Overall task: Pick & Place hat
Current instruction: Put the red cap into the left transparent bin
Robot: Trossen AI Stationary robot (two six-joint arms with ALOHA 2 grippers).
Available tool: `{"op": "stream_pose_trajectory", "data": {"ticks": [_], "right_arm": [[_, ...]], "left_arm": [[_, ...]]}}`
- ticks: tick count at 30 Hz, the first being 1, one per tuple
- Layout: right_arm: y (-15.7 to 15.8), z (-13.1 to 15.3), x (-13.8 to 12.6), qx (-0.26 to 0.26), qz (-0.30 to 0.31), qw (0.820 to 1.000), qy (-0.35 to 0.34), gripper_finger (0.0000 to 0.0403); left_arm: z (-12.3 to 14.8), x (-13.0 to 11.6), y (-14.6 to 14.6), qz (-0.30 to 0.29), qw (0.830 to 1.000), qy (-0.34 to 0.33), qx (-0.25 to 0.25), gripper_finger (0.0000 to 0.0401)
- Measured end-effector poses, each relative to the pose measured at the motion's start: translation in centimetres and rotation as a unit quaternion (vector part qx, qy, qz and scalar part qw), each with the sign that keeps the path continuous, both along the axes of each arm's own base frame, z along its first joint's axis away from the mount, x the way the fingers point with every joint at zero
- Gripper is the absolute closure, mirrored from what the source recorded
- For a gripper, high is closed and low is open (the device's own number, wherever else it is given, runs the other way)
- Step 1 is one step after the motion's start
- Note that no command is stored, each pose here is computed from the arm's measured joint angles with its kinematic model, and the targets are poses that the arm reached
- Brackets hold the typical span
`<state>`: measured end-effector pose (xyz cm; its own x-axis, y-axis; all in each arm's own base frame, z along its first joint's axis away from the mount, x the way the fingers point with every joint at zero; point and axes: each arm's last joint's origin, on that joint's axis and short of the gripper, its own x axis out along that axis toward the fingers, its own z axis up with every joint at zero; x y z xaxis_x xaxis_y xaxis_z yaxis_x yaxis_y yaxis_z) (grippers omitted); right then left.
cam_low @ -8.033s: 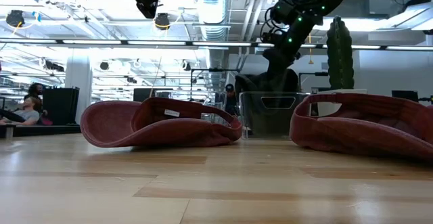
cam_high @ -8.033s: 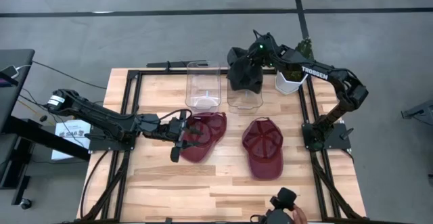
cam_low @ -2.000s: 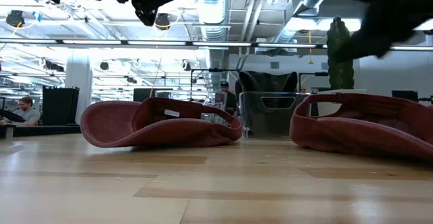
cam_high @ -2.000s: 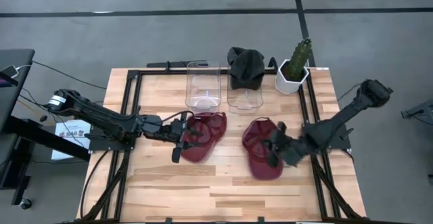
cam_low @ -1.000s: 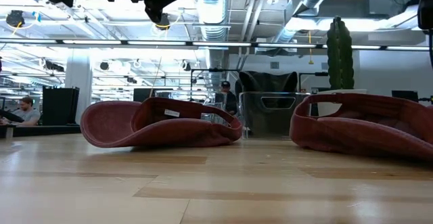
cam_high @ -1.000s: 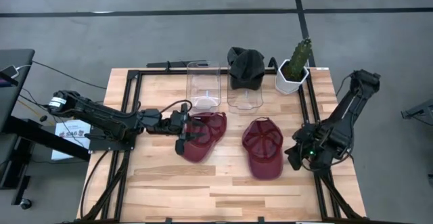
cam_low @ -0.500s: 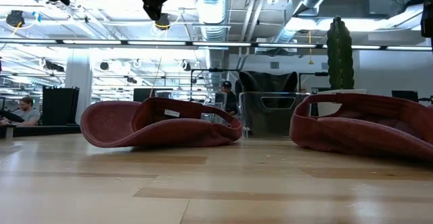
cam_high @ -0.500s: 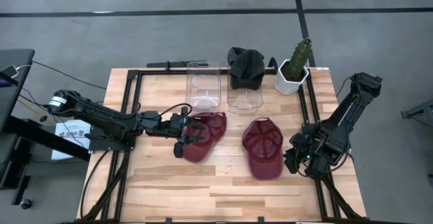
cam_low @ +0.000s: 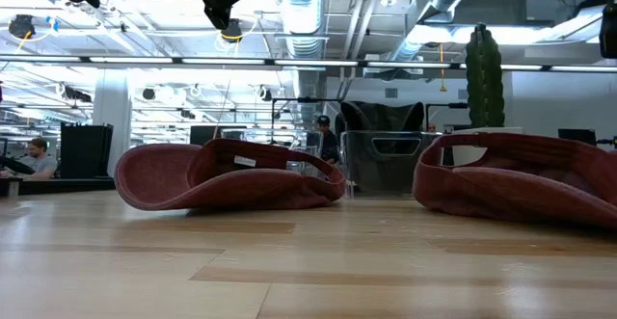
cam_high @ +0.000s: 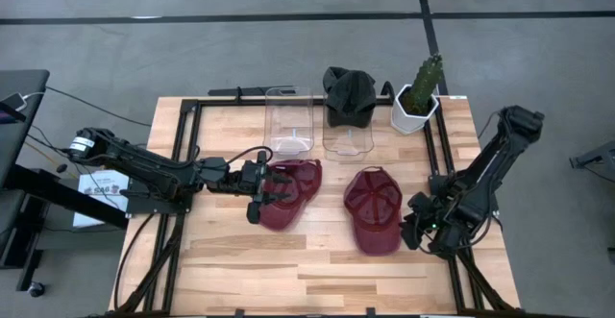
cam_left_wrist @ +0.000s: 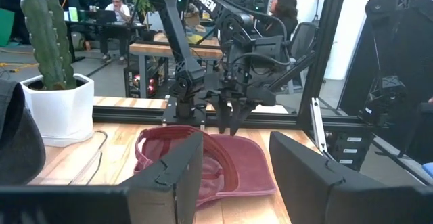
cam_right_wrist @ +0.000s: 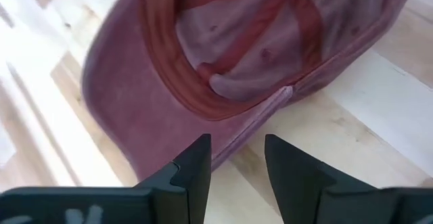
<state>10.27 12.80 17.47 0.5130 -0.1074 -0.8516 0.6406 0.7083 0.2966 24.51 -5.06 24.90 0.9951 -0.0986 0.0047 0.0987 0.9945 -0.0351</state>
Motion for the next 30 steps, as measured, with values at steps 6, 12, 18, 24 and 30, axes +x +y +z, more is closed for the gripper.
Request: {"op": "stream_pose_trajectory", "data": {"ticks": [6, 12, 18, 24, 30], "right_arm": [[0.0, -0.7, 0.6, -0.008, -0.015, 1.000, 0.027, 0.0273], [0.3, -1.5, 1.5, -0.014, -0.014, 0.999, 0.029, 0.0275], [1.0, -2.4, 2.7, -0.032, 0.026, 0.999, 0.027, 0.0277], [1.2, -3.8, 3.4, -0.058, 0.016, 0.997, 0.042, 0.0339], [1.7, -4.2, 4.0, -0.093, 0.011, 0.995, -0.017, 0.0390]], "left_arm": [[0.0, 0.0, 0.0, 0.000, 1.000, -0.001, 0.000, 0.0232], [0.0, 0.0, 0.0, 0.000, 1.000, -0.001, 0.000, 0.0232], [0.0, 0.0, 0.0, 0.000, 1.000, -0.001, 0.000, 0.0232], [0.0, 0.0, 0.0, 0.000, 1.000, -0.001, 0.000, 0.0232], [0.0, 0.0, 0.0, 0.000, 1.000, -0.001, 0.000, 0.0232]]}}
